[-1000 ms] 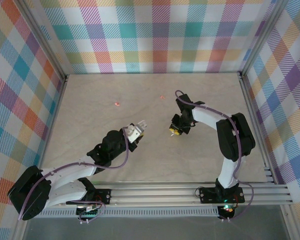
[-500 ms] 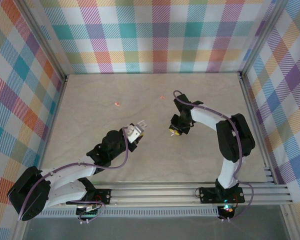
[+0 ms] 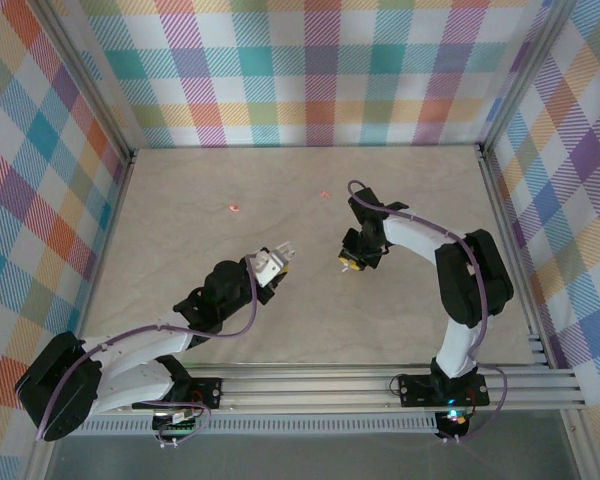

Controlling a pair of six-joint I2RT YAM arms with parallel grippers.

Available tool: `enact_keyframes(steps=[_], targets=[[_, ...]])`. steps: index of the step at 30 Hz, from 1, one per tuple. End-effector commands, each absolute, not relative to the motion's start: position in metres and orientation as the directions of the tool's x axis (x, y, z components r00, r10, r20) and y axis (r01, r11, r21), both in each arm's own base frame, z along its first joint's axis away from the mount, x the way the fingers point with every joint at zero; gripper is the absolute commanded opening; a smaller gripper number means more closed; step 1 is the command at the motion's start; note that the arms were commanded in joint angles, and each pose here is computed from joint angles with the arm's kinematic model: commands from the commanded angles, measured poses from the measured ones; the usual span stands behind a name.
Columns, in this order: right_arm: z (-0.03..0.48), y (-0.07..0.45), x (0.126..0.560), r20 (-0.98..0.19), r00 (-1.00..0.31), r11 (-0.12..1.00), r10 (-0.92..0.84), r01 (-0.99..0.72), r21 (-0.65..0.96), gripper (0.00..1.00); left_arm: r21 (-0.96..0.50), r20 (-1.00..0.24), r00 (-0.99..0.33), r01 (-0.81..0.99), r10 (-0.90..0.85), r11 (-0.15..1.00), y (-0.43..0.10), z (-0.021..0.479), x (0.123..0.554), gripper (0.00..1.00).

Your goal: Insert the wireless bluetooth earbuds into the charging case

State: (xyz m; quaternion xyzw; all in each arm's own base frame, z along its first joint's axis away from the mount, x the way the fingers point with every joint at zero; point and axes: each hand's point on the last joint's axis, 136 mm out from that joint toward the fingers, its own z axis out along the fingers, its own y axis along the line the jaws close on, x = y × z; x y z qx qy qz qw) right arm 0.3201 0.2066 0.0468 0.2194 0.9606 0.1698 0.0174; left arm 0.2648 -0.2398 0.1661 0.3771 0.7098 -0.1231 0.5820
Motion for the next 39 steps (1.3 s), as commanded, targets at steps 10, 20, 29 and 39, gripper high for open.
enact_keyframes(steps=[10, 20, 29, 39], targets=[[0.028, 0.202, 0.312, 0.071, -0.894, 0.850, 0.442, 0.443, 0.283, 0.24, 0.269, -0.928, -0.012, 0.669, 0.372, 0.693, -0.237, 0.178, 0.265, 0.00], [0.018, 0.202, 0.316, 0.069, -0.897, 0.857, 0.437, 0.439, 0.269, 0.24, 0.269, -0.928, -0.013, 0.671, 0.373, 0.691, -0.237, 0.178, 0.264, 0.00], [0.019, 0.201, 0.323, 0.046, -0.909, 0.876, 0.415, 0.413, 0.251, 0.15, 0.270, -0.927, -0.013, 0.670, 0.375, 0.691, -0.235, 0.177, 0.263, 0.00], [0.028, 0.196, 0.317, 0.040, -0.919, 0.890, 0.392, 0.390, 0.236, 0.27, 0.276, -0.925, -0.009, 0.669, 0.379, 0.690, -0.236, 0.178, 0.264, 0.00]])
